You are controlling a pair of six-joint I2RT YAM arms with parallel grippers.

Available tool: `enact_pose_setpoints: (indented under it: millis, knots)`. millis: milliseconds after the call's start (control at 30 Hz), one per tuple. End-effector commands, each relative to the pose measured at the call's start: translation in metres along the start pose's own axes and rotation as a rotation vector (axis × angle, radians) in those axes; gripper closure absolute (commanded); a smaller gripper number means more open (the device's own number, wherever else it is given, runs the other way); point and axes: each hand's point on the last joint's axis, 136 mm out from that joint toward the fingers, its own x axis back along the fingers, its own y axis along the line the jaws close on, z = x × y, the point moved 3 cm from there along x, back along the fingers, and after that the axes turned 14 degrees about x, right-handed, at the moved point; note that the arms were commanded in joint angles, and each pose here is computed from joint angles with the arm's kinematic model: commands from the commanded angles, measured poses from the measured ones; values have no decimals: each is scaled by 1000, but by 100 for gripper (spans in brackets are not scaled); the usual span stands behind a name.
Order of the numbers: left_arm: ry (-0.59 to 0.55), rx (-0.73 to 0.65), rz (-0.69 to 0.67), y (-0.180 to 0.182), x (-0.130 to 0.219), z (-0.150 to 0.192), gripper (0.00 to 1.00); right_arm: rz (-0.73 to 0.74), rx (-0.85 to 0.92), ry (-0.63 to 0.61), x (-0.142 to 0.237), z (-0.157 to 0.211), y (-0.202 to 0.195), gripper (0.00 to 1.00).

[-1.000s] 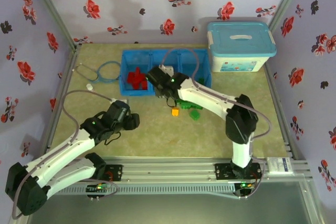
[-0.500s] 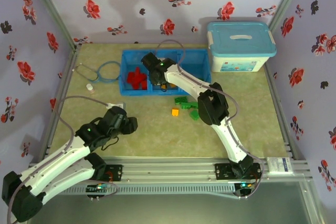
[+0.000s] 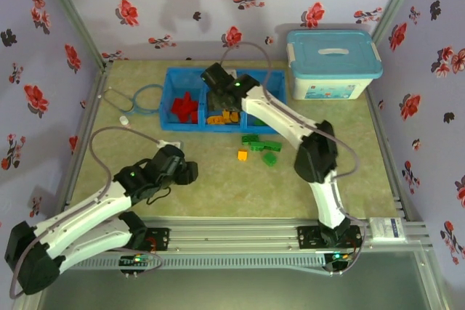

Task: Sort the legos into containers by color
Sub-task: Place the lego in the container, then pick up the lego from the center of the table.

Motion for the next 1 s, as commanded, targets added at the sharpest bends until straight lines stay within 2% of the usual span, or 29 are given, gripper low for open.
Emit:
enact_pose_setpoints:
  millis: [0, 267, 367, 500, 833, 900, 967]
  knots:
    - [-34, -38, 71, -33, -1, -13, 32, 40, -45, -109, 41, -1, -25, 16]
    - [64, -149, 105, -98, -40, -3, 22, 103, -135, -83, 57, 76, -73, 16]
    - [114, -208, 75, -117, -63, 6, 21, 118, -186, -69, 59, 107, -92, 17]
    - [153, -215, 25, -130, -94, 14, 21, 132, -232, -58, 62, 140, -112, 18]
    - [205, -270, -62, -146, -150, 24, 23, 154, -279, -47, 70, 174, -138, 18]
    - [201, -281, -80, -148, -155, 23, 26, 153, -283, -47, 70, 176, -140, 18]
    - [198, -291, -107, -147, -161, 22, 34, 152, -288, -49, 71, 178, -141, 19]
